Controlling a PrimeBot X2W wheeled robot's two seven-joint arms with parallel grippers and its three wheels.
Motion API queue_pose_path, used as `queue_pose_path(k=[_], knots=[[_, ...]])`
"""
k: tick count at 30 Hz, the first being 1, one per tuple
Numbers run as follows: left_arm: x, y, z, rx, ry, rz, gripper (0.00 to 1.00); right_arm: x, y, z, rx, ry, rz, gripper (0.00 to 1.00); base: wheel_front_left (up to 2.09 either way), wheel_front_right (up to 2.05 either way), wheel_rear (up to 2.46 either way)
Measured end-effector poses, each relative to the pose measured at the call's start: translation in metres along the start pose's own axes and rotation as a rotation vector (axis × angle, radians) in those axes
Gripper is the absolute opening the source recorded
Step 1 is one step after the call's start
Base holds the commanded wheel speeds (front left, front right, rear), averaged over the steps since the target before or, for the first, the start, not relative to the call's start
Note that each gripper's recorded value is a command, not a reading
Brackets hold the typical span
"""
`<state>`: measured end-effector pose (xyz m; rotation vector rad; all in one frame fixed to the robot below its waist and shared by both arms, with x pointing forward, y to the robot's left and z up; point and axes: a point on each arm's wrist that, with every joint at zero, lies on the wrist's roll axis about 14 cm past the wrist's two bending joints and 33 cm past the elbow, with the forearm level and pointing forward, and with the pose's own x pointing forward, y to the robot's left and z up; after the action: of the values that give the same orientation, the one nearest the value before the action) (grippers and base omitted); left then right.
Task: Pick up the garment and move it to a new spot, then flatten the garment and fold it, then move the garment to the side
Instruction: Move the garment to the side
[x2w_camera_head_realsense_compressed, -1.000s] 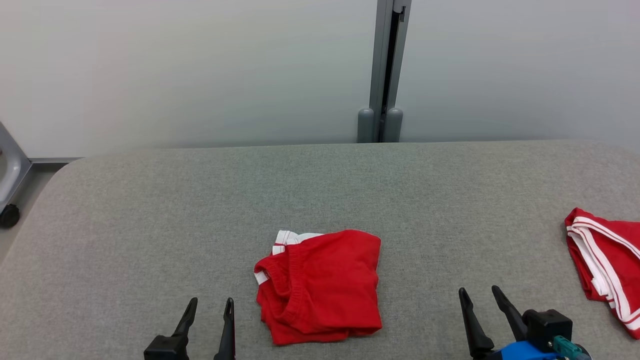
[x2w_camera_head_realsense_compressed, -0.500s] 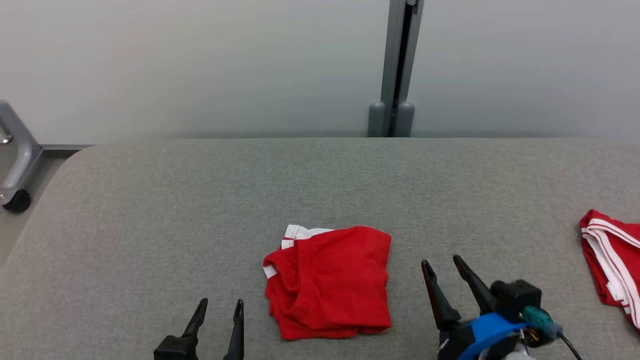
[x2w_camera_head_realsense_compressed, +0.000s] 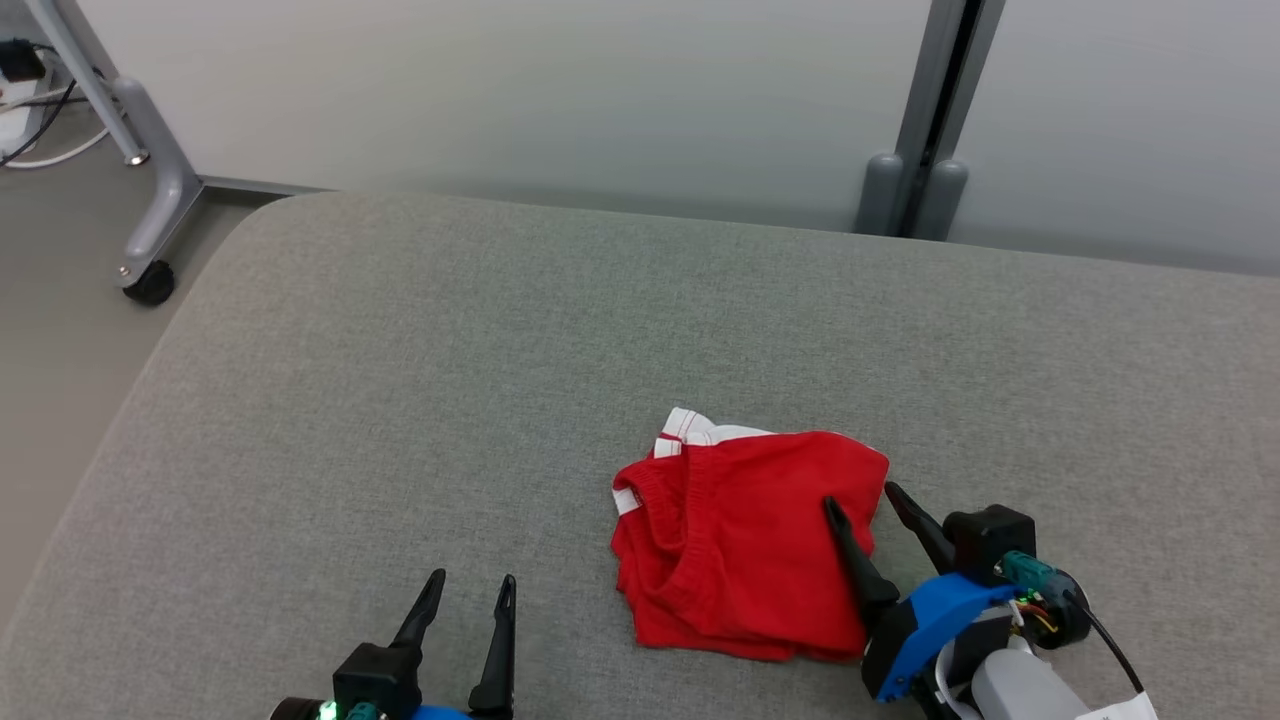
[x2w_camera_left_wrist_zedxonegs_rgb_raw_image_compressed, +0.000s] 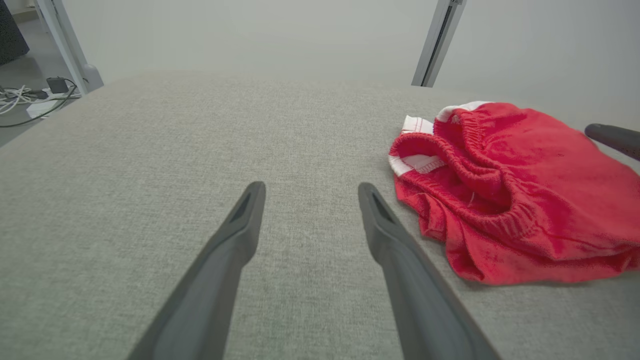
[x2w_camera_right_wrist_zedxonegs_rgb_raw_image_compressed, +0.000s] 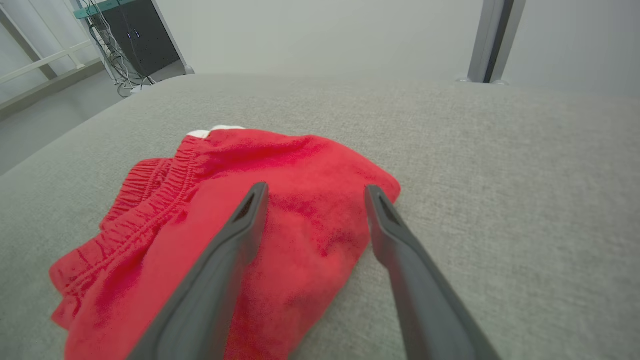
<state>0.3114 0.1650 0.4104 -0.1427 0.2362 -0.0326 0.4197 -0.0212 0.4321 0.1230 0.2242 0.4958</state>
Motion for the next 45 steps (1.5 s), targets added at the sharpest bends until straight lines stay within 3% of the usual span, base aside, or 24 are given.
queue_pose_path(k=[8,9,11,12,13,20,25,35,45], knots=[[0.002,0.01,-0.007,-0.014,0.029,0.035,1.0,-0.003,-0.013,-0.059,-0.01,0.185,-0.029,1.0,0.0,0.0,0.0],[0.002,0.01,-0.008,-0.016,0.032,0.036,1.0,-0.003,-0.013,-0.063,-0.009,0.195,-0.027,0.85,0.0,0.0,0.0],[0.003,0.01,-0.008,-0.015,0.034,0.034,1.0,-0.002,-0.013,-0.065,-0.01,0.207,-0.024,0.4,0.0,0.0,0.0],[0.004,0.01,-0.007,-0.013,0.032,0.033,1.0,-0.002,-0.013,-0.065,-0.001,0.208,-0.025,0.04,0.0,0.0,0.0],[0.006,0.009,-0.006,-0.012,0.029,0.03,1.0,-0.001,-0.012,-0.065,0.002,0.208,-0.024,0.0,0.0,0.0,0.0],[0.015,-0.004,-0.002,0.001,0.02,-0.022,1.0,-0.002,-0.022,-0.047,0.013,0.15,-0.058,0.0,0.0,0.0,0.0],[0.03,-0.033,-0.001,0.015,0.024,-0.13,1.0,-0.027,-0.049,-0.044,0.03,0.128,-0.147,0.0,0.0,0.0,0.0],[0.06,-0.144,0.001,0.025,0.034,-0.48,1.0,-0.107,-0.116,-0.044,0.06,0.089,-0.416,0.0,0.0,0.0,0.0],[0.049,-0.244,-0.002,0.05,0.046,-0.791,1.0,-0.181,-0.148,-0.04,0.094,0.038,-0.619,0.0,0.0,0.0,0.0]])
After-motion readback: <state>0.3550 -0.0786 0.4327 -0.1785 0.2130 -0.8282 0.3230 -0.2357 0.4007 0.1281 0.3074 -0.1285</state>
